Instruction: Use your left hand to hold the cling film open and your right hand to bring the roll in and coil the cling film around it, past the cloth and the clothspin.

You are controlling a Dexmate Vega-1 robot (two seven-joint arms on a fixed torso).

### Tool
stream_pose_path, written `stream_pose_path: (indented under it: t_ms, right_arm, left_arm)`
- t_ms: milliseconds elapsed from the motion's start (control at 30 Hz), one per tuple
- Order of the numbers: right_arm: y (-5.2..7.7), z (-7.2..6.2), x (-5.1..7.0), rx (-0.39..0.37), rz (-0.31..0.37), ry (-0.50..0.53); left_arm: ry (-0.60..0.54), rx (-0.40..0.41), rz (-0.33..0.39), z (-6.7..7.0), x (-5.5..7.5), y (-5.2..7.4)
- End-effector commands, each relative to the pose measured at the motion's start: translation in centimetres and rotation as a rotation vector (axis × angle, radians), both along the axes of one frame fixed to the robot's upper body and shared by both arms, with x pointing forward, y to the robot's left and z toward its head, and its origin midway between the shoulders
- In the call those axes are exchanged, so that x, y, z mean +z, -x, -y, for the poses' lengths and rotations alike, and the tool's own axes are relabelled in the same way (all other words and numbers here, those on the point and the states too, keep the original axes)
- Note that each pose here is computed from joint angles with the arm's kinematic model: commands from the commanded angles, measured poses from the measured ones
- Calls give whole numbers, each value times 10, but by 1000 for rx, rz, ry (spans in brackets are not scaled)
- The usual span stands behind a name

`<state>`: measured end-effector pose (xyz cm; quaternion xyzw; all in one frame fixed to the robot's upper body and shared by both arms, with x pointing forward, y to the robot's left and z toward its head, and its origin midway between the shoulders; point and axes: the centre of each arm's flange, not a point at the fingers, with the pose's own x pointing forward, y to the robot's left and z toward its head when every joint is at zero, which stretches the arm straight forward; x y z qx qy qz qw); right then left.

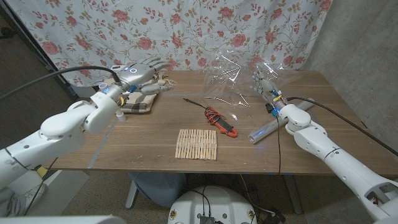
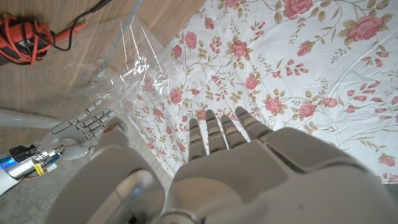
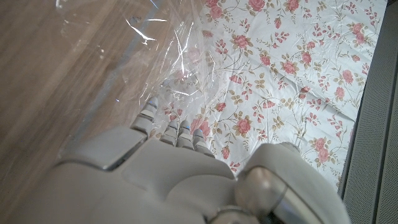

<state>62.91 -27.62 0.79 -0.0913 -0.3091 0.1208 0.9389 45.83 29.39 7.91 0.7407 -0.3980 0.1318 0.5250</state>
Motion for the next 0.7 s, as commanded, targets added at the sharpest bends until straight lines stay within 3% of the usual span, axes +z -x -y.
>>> stream_pose_path:
  t_ms: [33,700]
  right_arm:
    - [-3,2,2,-5,-6,3]
    - [-4,3,4,-13,-14,5]
  left_arm:
    - [-110,114,10,-10,8,14]
    - [-257,228,2,-21,5,21]
